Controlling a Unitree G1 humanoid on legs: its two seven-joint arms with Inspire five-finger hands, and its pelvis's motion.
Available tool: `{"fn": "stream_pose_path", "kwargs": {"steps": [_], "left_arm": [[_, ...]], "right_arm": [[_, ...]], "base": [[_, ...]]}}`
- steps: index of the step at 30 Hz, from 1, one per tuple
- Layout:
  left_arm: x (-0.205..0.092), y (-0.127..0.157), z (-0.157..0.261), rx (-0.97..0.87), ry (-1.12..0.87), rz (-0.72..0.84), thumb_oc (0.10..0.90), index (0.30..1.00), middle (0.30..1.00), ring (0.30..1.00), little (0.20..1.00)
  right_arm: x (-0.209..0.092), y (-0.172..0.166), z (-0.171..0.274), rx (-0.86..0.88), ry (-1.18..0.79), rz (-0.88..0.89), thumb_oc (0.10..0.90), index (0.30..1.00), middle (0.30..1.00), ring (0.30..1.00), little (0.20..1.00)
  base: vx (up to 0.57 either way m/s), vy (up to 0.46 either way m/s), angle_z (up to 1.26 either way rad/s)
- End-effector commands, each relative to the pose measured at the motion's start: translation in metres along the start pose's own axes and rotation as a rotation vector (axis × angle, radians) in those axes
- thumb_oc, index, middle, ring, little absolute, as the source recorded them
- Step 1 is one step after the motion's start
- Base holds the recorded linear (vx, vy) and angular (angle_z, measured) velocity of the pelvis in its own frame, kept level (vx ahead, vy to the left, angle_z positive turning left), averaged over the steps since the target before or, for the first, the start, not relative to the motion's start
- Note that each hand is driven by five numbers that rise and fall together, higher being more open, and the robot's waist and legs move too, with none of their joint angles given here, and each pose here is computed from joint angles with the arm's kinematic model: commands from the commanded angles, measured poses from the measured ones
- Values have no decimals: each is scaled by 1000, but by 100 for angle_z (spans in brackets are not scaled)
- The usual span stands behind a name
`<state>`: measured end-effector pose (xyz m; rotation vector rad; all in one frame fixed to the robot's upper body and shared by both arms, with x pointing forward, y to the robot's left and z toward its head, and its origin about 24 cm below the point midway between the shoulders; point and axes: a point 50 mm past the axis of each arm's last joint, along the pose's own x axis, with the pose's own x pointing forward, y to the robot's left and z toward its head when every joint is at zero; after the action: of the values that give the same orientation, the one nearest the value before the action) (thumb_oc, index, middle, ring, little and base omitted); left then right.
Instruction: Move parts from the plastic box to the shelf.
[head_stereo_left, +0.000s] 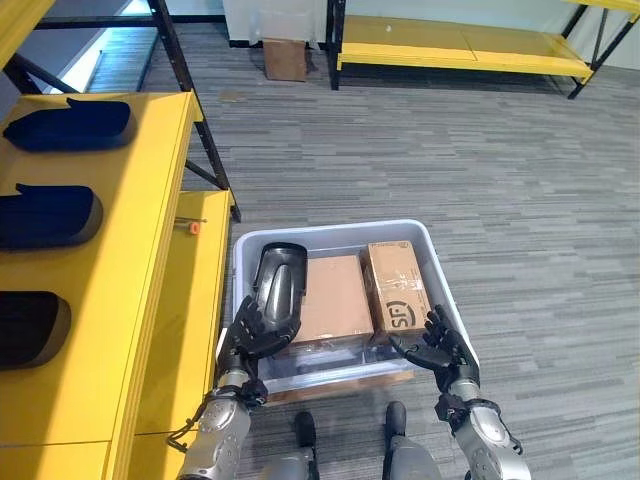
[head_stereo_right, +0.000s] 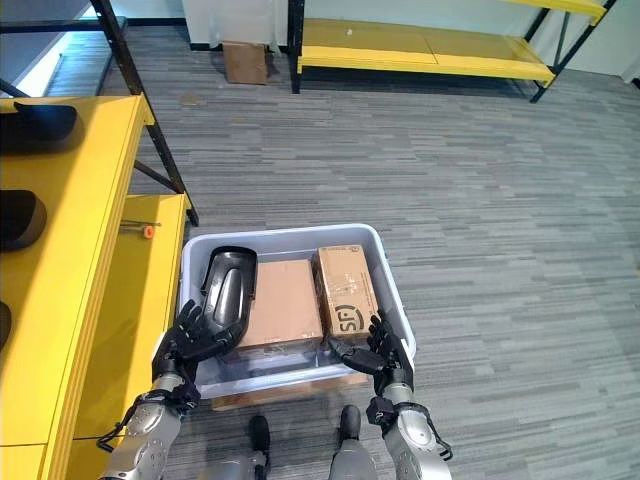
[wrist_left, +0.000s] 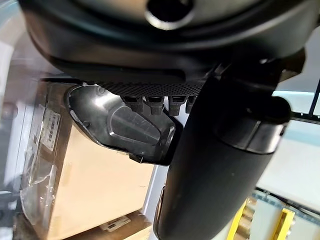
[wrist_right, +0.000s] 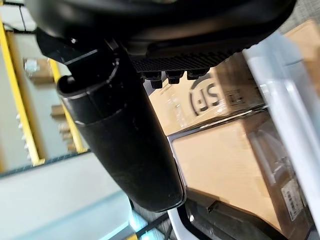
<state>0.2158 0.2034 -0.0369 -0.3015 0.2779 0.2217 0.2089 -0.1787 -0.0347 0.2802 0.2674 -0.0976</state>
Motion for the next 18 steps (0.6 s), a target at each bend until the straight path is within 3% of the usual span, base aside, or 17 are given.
{"fn": "stream_pose_path", "kwargs": {"steps": [1,13,17,18], "left_arm": [[4,-17,43,-32,-227,-94,900,1000,1000,1000,1000],[0,-11,41,-42,-222,-86,900,1000,1000,1000,1000],[-2,-9,43,-45,-234,-93,900,1000,1000,1000,1000],[-4,-11,44,-52,-235,-120,900,1000,1000,1000,1000]], "right_arm": [[12,4,68,-53,-314,76,900,1000,1000,1000,1000],[8,11,100,-163,-447,159,900,1000,1000,1000,1000],[10,14,135,-353,-578,192,900,1000,1000,1000,1000],[16,21,163,-515,-668,209,900,1000,1000,1000,1000]], "base": [[48,-78,12],[37,-105,-3],[23,-81,7],[15,-83,14]]}}
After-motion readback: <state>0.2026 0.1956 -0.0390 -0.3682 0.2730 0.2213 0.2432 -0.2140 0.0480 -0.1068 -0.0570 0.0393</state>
